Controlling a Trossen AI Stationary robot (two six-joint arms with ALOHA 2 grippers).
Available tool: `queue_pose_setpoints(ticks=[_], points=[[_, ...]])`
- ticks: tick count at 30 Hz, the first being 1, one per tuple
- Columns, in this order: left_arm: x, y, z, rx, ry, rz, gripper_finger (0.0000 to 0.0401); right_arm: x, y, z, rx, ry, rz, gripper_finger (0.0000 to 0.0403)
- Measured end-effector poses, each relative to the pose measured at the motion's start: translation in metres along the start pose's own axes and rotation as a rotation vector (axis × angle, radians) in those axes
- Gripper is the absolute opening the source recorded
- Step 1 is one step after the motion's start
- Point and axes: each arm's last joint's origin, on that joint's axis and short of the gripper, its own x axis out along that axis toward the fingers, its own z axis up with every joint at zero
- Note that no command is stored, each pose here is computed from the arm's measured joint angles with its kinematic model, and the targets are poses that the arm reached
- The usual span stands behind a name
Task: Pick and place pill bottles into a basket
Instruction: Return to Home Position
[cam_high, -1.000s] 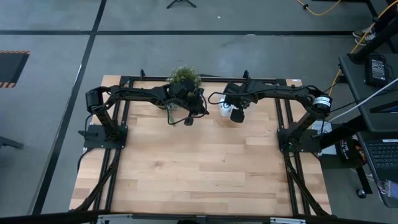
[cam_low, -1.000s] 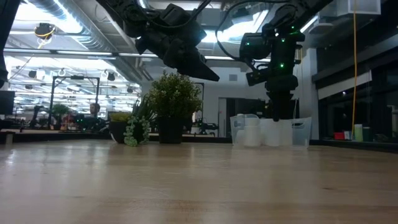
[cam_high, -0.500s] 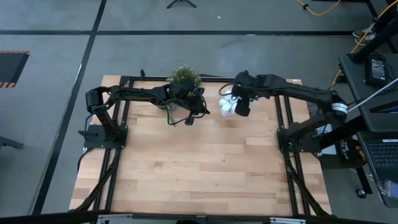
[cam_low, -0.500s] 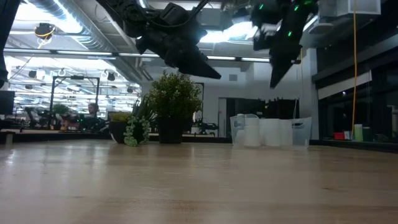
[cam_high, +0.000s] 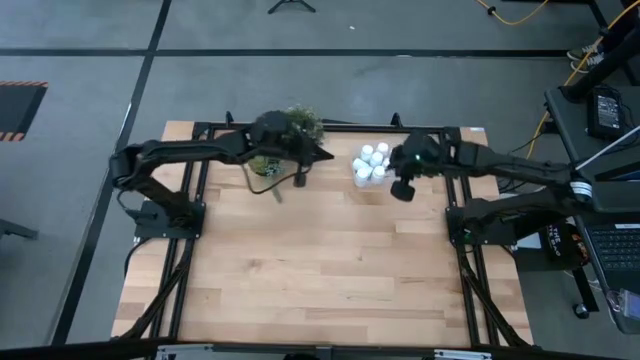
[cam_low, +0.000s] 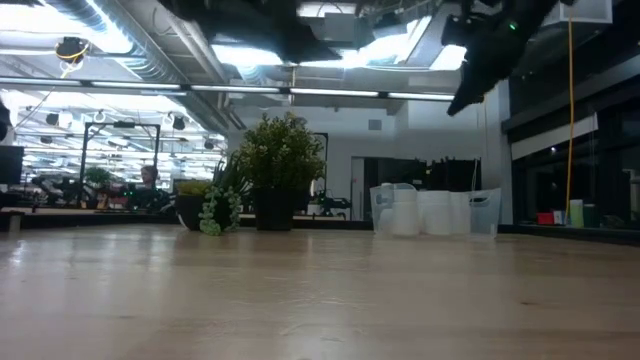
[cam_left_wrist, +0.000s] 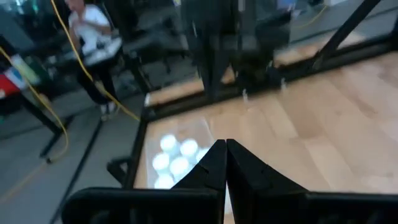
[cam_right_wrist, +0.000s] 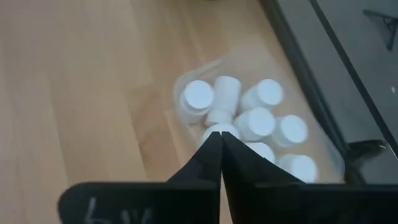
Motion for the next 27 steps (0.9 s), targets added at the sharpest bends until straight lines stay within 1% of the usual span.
queue_pose_setpoints(ticks=[3,7,10,12,14,15,17,21,24,27], points=[[-0.020,-0.001,0.013,0.007,-0.018,0.003,0.0002,0.009,0.008,-0.019,-0.013,-0.055,0.011,0.0004],[-0.032,-0.005,0.014,-0.043,0.026,-0.006,0.0001,0.015,0.015,-0.040,-0.012,-0.139,0.022,0.0008],[-0.034,-0.015,-0.004,-0.109,0.076,0.011,0.0001,0.014,0.019,-0.052,0.000,-0.196,0.032,0.0010],[-0.035,-0.027,-0.022,-0.164,0.120,0.076,0.0001,0.013,0.021,-0.061,0.018,-0.216,0.044,0.0008],[-0.041,-0.038,-0.037,-0.174,0.129,0.161,0.0001,0.012,0.024,-0.070,0.028,-0.229,0.056,0.0004],[-0.045,-0.043,-0.042,-0.174,0.113,0.201,0.0001,0.011,0.025,-0.073,0.027,-0.240,0.061,0.0003],[-0.055,-0.054,-0.050,-0.181,0.050,0.243,0.0001,0.011,0.026,-0.080,0.024,-0.261,0.069,0.0003],[-0.075,-0.072,-0.068,-0.192,-0.089,0.263,0.0001,0.012,0.029,-0.087,0.028,-0.341,0.081,0.0009],[-0.090,-0.079,-0.085,-0.190,-0.148,0.286,0.0001,0.013,0.030,-0.090,0.010,-0.383,0.078,0.0012],[-0.103,-0.082,-0.100,-0.210,-0.182,0.322,0.0001,0.013,0.030,-0.089,0.011,-0.401,0.077,0.0010]])
